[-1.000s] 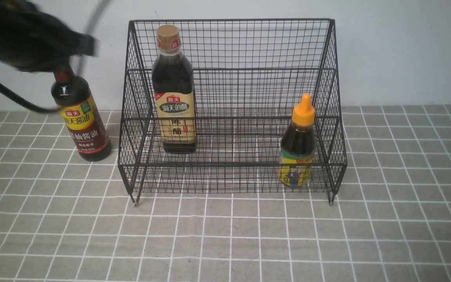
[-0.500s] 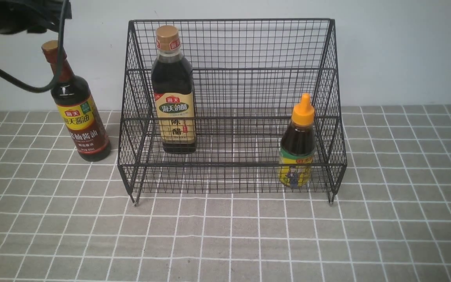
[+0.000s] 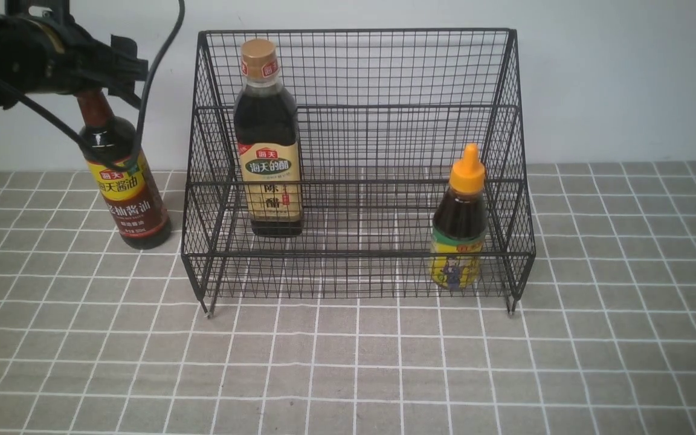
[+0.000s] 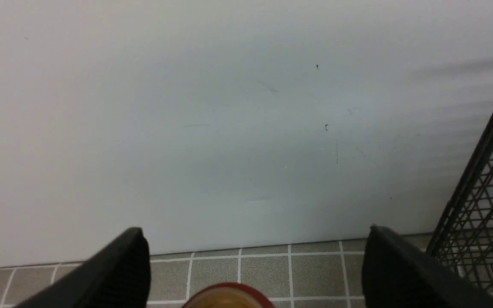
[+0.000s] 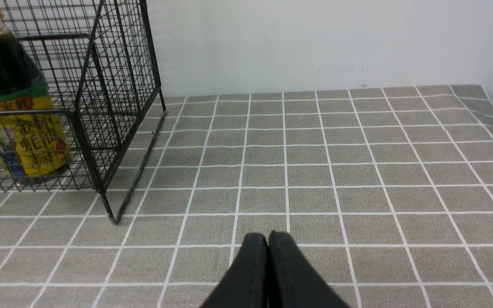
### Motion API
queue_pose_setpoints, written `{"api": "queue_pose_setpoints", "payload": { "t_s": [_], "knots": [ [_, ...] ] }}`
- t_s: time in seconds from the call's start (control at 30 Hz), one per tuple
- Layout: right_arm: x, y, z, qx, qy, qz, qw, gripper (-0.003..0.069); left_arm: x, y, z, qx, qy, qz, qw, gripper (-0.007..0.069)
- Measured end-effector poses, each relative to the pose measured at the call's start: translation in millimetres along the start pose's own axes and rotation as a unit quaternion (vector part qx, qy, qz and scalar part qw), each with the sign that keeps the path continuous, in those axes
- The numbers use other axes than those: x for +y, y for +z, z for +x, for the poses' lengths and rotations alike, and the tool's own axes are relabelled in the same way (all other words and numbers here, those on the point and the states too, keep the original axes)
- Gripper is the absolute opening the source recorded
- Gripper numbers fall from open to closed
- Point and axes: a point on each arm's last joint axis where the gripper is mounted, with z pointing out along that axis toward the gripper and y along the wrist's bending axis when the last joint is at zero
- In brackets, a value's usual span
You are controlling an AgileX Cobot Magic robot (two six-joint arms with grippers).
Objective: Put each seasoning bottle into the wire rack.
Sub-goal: Use the left arm to grab the condiment bottle closest to it
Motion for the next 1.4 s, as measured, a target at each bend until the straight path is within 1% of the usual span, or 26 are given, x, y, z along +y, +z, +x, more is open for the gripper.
{"api": "queue_pose_setpoints", "payload": {
  "t_s": [0.23,0.4,0.53,0.67,0.93,1.23,1.3,1.37,1.4],
  "knots": [
    [0.0,0.0,0.0,0.000,0.000,0.000,1.000,-0.0013,2.1,0.4,-0.8,-0.005,0.025,-0.010,1.000,0.0591],
    [0.0,0.0,0.0,0.000,0.000,0.000,1.000,-0.0013,3.9,0.4,0.9,0.003,0.017,-0.016,1.000,0.0591],
    [0.0,0.0,0.0,0.000,0.000,0.000,1.000,-0.0013,14.4,0.7,5.6,0.023,-0.010,-0.032,0.999,0.0591],
    [0.0,0.0,0.0,0.000,0.000,0.000,1.000,-0.0013,18.5,0.7,7.6,0.031,-0.028,-0.039,0.998,0.0591],
    [0.0,0.0,0.0,0.000,0.000,0.000,1.000,-0.0013,16.2,2.3,8.3,0.032,-0.032,-0.037,0.998,0.0591],
    [0.0,0.0,0.0,0.000,0.000,0.000,1.000,-0.0013,5.2,19.6,21.7,0.054,-0.027,-0.026,0.998,0.0591],
    [0.0,0.0,0.0,0.000,0.000,0.000,1.000,-0.0013,4.7,22.1,24.0,0.057,-0.033,-0.026,0.997,0.0583],
    [0.0,0.0,0.0,0.000,0.000,0.000,1.000,-0.0013,4.0,25.6,27.1,0.062,-0.039,-0.026,0.997,0.0538],
    [0.0,0.0,0.0,0.000,0.000,0.000,1.000,-0.0013,3.9,26.6,28.2,0.064,-0.040,-0.026,0.997,0.0497]
  ]
}}
